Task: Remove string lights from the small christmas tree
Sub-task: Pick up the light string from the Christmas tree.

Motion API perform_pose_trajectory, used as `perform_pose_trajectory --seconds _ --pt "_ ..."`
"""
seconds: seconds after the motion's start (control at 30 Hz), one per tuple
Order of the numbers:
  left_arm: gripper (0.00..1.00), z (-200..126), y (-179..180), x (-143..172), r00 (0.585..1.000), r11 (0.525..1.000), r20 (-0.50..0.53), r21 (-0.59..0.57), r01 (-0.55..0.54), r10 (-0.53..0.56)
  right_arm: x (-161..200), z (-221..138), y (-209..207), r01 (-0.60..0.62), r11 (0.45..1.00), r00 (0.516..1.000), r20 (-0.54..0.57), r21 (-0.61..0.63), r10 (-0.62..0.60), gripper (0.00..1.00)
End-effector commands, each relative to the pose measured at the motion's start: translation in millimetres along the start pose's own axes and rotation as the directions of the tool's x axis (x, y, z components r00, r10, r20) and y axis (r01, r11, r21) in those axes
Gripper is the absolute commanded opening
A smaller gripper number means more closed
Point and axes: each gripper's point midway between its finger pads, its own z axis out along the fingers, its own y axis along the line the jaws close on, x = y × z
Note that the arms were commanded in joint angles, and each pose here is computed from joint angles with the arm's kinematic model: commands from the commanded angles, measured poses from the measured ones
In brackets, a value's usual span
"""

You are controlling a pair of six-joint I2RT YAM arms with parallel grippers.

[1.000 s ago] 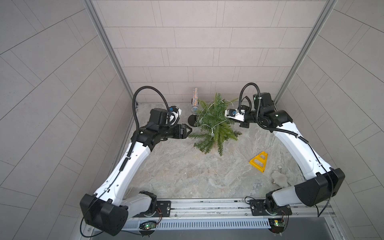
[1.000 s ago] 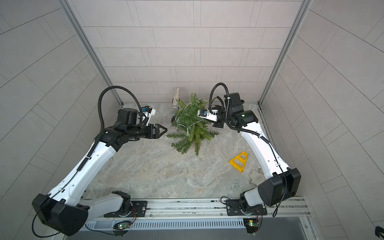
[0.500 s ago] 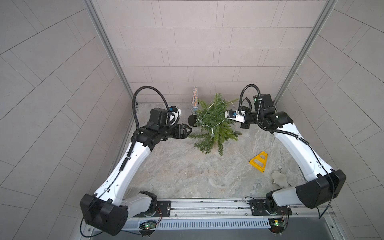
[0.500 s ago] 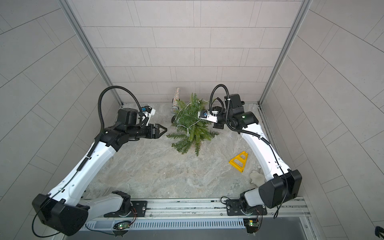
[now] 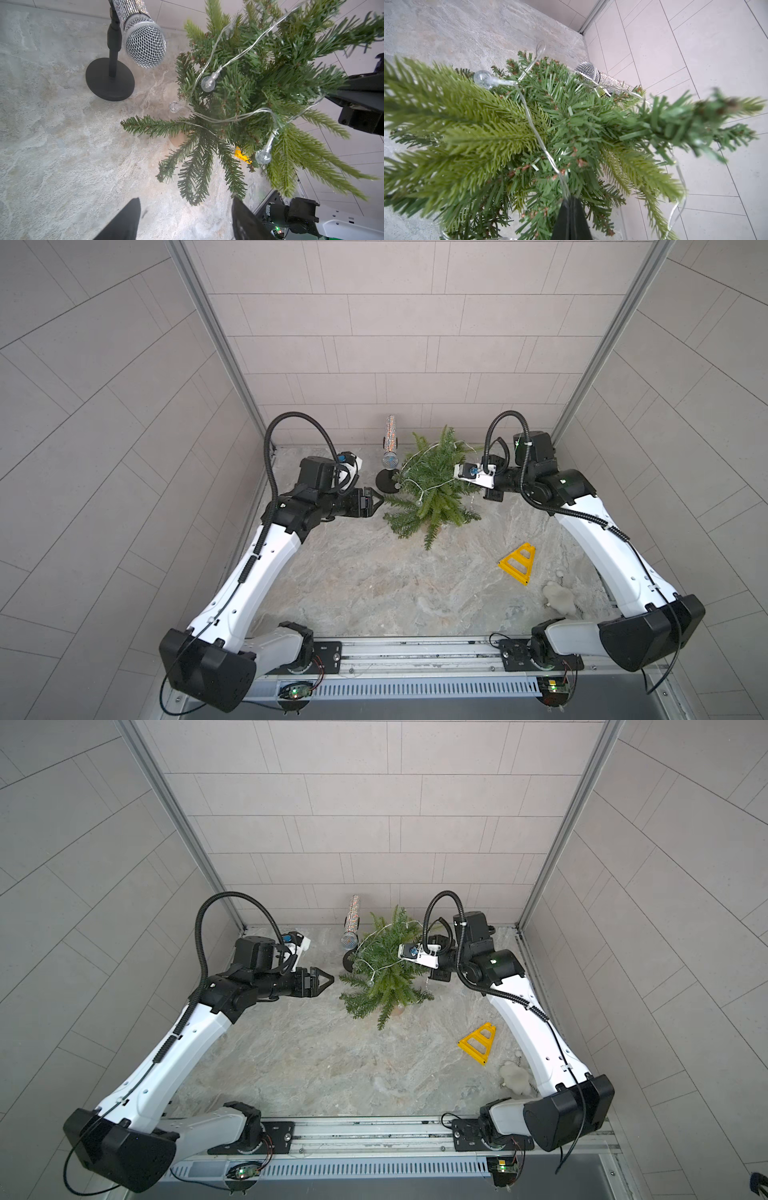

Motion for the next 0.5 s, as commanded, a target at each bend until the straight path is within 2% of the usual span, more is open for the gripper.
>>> perform_pose_trajectory --seconds 0.0,0.33,0.47 --pt "0.74 -3.9 -1.3 3.9 1.000 1.000 0.005 -0.002 -0.001 0.001 -7.2 -9.1 -1.7 -0.020 1.000 1.000 0.011 0.003 0.020 0.06" --pt "0.74 -1.0 0.7 4.1 1.000 1.000 0.000 -0.004 0.001 -0.001 -8.7 -15.0 7.8 -0.052 0.998 0.999 0.012 -0.026 0.053 0.12" --pt "0.74 -0.7 1.0 5.1 1.000 1.000 -0.002 -0.004 0.004 -0.004 -9.7 -15.6 6.9 -0.048 0.999 0.999 0.016 -0.019 0.048 0.10"
